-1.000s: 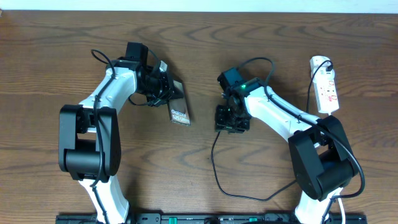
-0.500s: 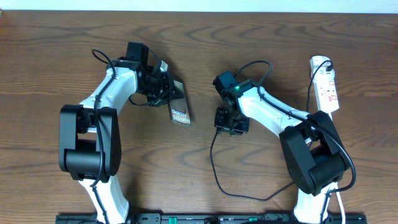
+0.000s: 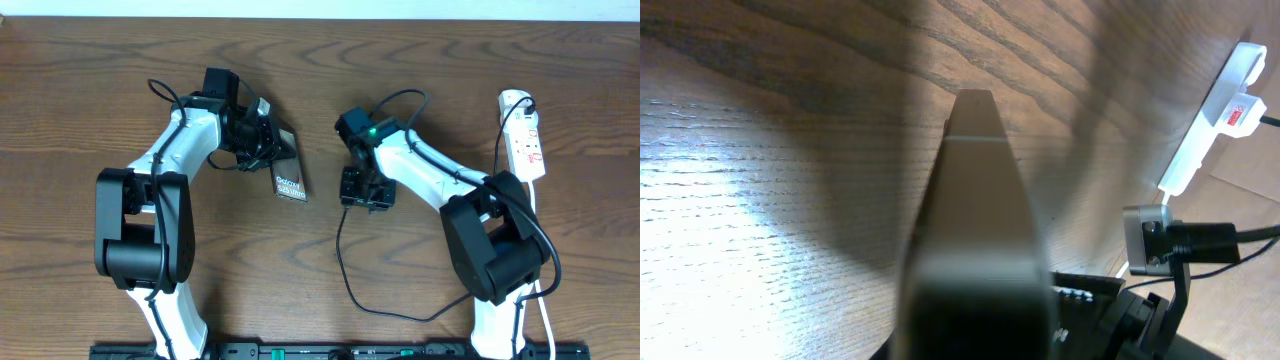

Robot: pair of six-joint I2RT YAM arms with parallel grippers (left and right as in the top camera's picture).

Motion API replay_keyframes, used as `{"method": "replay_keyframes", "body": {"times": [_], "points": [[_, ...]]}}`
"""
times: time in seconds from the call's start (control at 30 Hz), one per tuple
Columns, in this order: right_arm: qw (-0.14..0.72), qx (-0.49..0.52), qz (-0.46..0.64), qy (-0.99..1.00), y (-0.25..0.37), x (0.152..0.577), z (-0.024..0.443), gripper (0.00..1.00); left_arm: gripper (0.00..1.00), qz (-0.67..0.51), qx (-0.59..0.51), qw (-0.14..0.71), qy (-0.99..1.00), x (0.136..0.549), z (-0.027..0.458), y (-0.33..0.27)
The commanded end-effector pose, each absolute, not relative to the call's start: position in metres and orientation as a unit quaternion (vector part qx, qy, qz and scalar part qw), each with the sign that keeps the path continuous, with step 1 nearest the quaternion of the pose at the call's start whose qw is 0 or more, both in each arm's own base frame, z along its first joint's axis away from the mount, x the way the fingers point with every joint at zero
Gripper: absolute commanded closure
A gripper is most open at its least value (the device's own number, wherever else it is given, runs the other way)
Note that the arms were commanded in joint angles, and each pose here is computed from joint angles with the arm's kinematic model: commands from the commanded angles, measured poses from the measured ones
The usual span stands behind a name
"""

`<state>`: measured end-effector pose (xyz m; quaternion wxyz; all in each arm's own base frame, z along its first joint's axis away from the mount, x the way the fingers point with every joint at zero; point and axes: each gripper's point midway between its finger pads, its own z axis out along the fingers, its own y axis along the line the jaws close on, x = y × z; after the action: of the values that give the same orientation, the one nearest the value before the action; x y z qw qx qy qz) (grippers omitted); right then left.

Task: Plug charger to phone and switch on socket

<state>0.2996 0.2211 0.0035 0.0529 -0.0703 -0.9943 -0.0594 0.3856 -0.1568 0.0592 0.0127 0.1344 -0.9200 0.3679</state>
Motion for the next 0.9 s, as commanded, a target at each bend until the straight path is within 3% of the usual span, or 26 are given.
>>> {"method": "replay_keyframes", "body": {"times": [0.0,0.37,0.47,0.7,0.87], "points": [[0.047,-0.062,-0.054,-0.995,0.233,0.293,0.0,0.54,0.93,0.388,0.114,-0.01,-0.915,0.394,0.082,-0.161],[0.022,-0.057,-0.028,-0.998,0.236,0.292,-0.002,0.55,0.93,0.388,0.107,-0.013,-0.915,0.394,0.082,-0.161],[0.026,-0.056,-0.018,-0.998,0.233,0.289,-0.002,0.62,0.92,0.388,0.107,-0.013,-0.915,0.394,0.082,-0.161],[-0.002,-0.057,0.17,-0.984,0.149,0.291,0.01,0.63,0.93,0.431,0.097,0.0,-0.897,0.39,0.094,-0.173],[0.014,-0.104,0.154,-0.982,0.129,0.301,0.008,0.6,0.93,0.479,0.077,-0.003,-0.874,0.393,0.11,-0.184]]}}
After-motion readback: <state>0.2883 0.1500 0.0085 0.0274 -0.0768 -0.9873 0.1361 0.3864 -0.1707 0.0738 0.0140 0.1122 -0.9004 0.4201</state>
